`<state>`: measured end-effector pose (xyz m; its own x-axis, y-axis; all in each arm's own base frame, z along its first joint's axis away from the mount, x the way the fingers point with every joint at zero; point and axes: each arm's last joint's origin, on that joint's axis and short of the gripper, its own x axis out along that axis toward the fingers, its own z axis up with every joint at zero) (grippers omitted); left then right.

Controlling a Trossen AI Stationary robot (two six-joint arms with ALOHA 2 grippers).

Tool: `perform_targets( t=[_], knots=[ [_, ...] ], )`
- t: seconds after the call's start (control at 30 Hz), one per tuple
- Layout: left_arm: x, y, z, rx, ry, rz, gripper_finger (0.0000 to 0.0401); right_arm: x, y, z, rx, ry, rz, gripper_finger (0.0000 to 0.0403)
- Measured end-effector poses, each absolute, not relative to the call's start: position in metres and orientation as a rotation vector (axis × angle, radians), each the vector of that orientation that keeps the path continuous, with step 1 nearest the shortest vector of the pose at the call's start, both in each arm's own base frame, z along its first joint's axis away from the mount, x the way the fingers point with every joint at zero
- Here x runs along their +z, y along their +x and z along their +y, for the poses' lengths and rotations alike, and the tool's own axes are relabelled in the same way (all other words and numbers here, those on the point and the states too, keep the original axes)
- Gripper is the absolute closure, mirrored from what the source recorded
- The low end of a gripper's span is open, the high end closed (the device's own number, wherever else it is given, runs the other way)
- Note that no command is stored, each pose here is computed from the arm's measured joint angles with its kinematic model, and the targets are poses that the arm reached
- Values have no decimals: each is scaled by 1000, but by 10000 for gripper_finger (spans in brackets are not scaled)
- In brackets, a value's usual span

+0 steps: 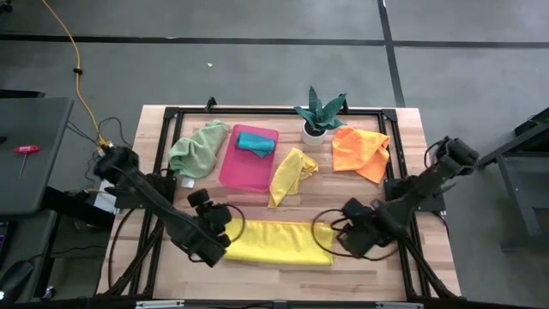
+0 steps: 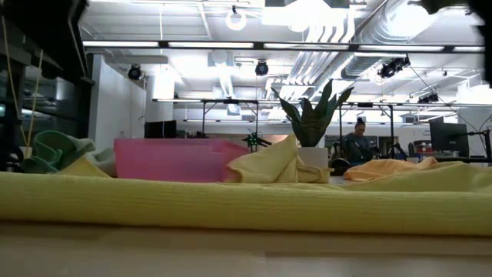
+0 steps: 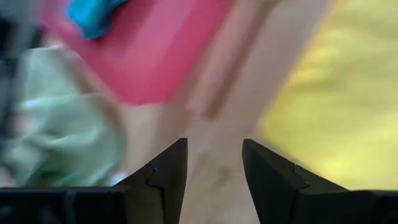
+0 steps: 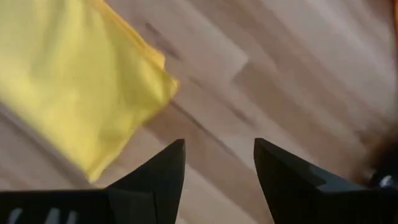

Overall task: Fold microfiber towels
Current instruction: Fold the bottom yellow microfiber cloth

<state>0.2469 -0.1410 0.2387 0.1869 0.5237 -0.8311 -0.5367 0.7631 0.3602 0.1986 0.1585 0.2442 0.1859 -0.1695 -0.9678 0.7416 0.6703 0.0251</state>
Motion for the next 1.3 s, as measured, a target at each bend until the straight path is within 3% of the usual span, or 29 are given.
perform_targets(
  t=[0.3,0.43,0.6,1.3],
  knots=[
    [211,235,-136,211,-586,825,278,202,155,180,-561,1077,1001,218],
    [188,231,-126,281,-811,794,278,182,158,182,-545,1237,918,218],
    [178,227,-122,407,-964,763,277,166,176,181,-545,1273,865,218],
    [175,224,-120,470,-962,768,277,121,218,174,-626,1346,906,219]
  ],
)
